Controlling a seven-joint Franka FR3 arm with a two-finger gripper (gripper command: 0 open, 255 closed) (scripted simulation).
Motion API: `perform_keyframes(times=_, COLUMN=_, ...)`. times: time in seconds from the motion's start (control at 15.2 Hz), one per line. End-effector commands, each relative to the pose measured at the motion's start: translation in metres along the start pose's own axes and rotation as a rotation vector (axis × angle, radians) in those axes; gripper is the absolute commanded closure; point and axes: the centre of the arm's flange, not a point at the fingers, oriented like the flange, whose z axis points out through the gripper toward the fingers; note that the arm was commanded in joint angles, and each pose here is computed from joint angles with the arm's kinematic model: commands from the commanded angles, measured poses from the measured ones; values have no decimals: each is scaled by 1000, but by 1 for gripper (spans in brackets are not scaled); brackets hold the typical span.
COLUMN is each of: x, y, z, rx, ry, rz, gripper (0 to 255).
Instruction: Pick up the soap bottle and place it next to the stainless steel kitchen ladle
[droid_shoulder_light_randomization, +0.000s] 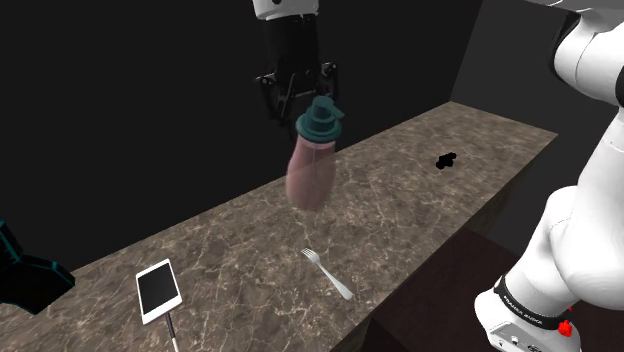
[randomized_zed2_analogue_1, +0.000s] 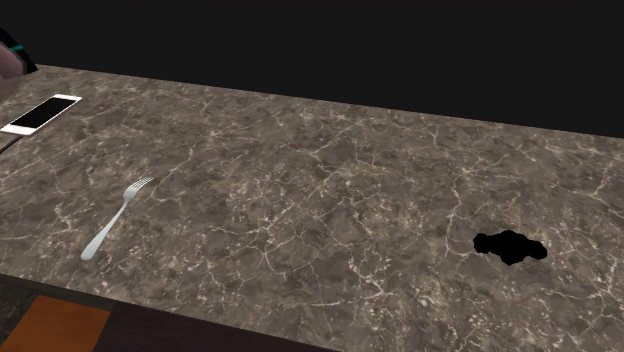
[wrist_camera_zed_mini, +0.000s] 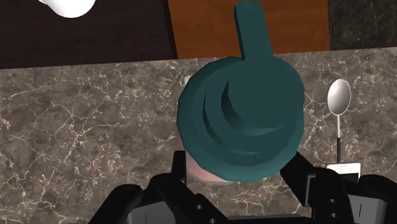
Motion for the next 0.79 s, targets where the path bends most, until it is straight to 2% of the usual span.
perform_keyframes(times=0.0, x=-6, y=-25, z=1, rx=1, ry=0, rz=2, gripper=255)
perform_keyframes(times=0.33, x=-22, y=-95, z=4, rx=1, ry=0, rz=2, gripper=255)
perform_keyframes(times=0.73, x=-15, y=-95, z=35, rx=1, ry=0, rz=2, gripper=255)
